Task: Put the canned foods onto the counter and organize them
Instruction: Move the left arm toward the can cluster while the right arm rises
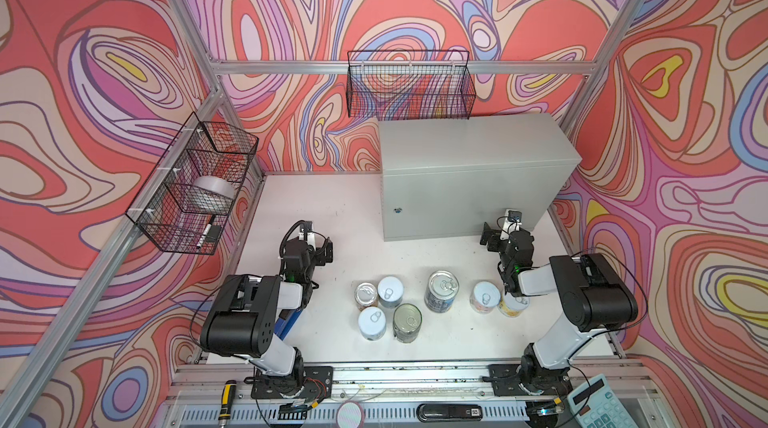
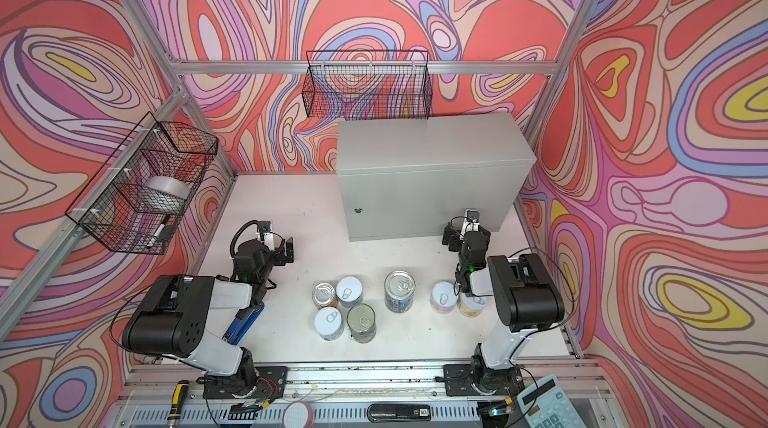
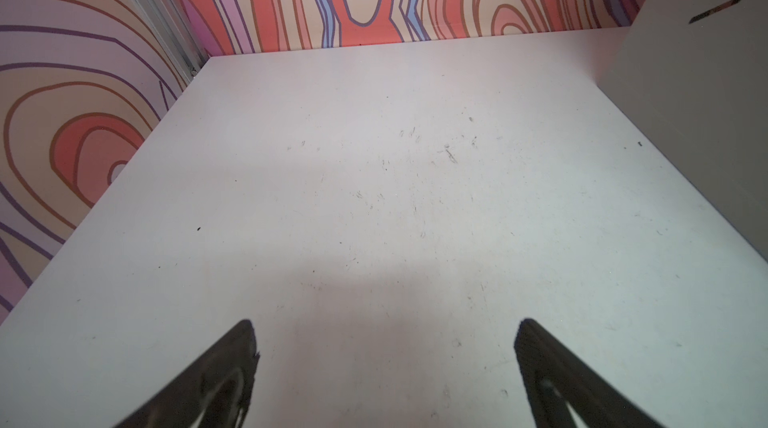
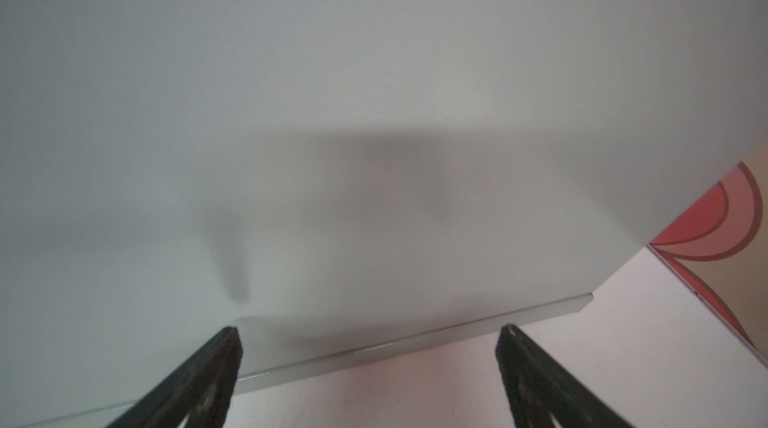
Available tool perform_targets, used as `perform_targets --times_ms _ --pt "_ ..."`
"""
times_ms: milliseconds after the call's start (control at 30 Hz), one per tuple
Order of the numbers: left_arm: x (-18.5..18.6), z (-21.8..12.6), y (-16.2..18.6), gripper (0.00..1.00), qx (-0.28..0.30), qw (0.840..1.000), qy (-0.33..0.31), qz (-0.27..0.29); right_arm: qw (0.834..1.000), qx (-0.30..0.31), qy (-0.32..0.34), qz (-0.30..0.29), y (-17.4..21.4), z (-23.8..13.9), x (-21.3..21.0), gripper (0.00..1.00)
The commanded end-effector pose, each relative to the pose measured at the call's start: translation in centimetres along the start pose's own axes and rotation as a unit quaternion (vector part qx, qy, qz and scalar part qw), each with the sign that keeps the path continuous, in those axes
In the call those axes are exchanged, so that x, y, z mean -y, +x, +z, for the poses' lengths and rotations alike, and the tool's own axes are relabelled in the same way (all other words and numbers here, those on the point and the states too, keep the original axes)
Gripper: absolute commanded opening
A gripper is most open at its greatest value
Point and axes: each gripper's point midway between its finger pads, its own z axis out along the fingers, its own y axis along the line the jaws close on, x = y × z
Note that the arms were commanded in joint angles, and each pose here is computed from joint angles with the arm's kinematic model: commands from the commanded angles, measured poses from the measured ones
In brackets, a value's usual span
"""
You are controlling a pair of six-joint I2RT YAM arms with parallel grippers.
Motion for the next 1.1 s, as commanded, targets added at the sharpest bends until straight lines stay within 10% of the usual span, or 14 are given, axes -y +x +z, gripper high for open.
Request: perform_targets --times_ms 0,467,1067 --pt "-0.1 -0.1 -0.9 1.00 0.011 1.000 0.002 0.001 1.000 -0.003 0.000 0.001 0.1 0.3 0.1 0.99" --pt "0.1 -1.7 -3.4 1.00 0.015 0.999 -0.027 0.026 0.996 -0.019 0.080 0.019 -3.6 -0.2 2.5 0.98" --pt "4.5 -5.1 -5.5 1.00 -0.015 0.993 -0.075 0.091 0.994 -0.056 0.019 0.097 -9.2 -6.1 1.1 0.98"
